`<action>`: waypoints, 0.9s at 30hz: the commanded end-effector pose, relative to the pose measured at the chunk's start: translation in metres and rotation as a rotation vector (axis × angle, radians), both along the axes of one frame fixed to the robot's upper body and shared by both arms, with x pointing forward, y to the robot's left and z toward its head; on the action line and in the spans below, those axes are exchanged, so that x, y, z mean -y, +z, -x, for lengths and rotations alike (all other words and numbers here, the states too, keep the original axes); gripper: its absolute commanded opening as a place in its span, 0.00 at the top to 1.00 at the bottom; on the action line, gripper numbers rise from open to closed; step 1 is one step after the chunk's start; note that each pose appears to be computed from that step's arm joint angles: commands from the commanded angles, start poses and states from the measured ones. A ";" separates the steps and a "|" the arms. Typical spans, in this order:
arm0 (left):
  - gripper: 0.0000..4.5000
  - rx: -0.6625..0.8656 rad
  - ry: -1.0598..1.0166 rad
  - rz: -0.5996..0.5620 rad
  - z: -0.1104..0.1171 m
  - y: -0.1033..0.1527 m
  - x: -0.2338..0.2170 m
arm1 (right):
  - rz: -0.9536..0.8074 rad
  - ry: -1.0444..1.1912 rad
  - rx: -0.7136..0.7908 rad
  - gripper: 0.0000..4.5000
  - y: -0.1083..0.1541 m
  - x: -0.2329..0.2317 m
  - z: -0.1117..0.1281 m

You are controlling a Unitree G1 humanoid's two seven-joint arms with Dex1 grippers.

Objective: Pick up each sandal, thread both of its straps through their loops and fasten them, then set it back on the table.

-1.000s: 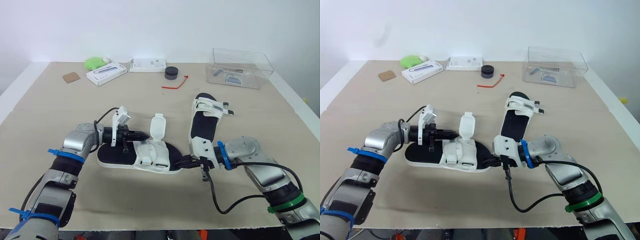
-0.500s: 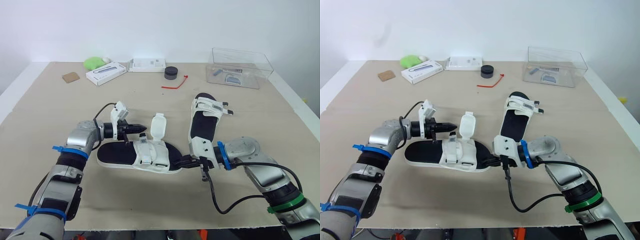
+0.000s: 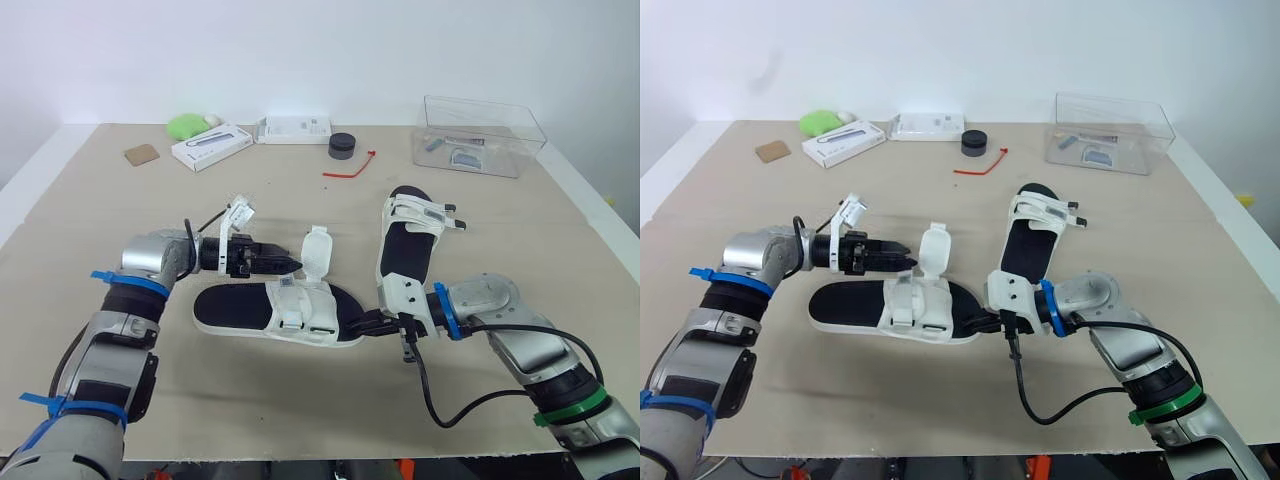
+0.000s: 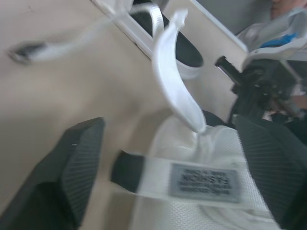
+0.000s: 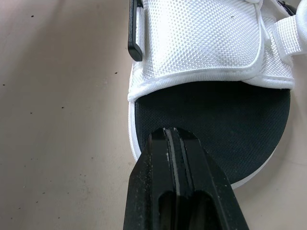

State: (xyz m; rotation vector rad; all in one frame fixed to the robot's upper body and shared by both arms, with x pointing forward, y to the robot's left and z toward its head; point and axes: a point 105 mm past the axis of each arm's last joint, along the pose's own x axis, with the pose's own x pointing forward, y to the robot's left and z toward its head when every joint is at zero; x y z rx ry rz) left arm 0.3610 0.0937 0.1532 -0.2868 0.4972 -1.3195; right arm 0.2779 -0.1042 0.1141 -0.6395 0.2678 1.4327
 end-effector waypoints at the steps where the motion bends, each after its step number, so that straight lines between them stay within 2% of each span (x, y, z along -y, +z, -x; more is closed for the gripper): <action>1: 0.02 0.029 0.019 0.069 -0.011 0.027 0.013 | 0.021 -0.026 0.007 1.00 -0.003 0.003 -0.003; 7: 0.02 -0.033 -0.018 0.138 -0.014 0.036 0.035 | 0.021 -0.026 0.012 1.00 -0.003 0.003 -0.003; 12: 0.02 -0.145 0.006 0.200 -0.024 0.047 0.060 | 0.027 -0.031 0.021 1.00 -0.003 0.004 -0.004; 17: 0.02 -0.145 0.053 0.266 -0.035 0.062 0.066 | 0.030 -0.035 0.027 1.00 -0.003 0.006 -0.003; 24: 0.02 -0.065 0.148 0.189 -0.050 0.052 0.064 | 0.030 -0.041 0.033 1.00 -0.003 0.006 -0.003; 27: 0.02 0.020 0.098 0.163 -0.047 0.051 0.069 | 0.032 -0.045 0.036 1.00 -0.003 0.007 -0.003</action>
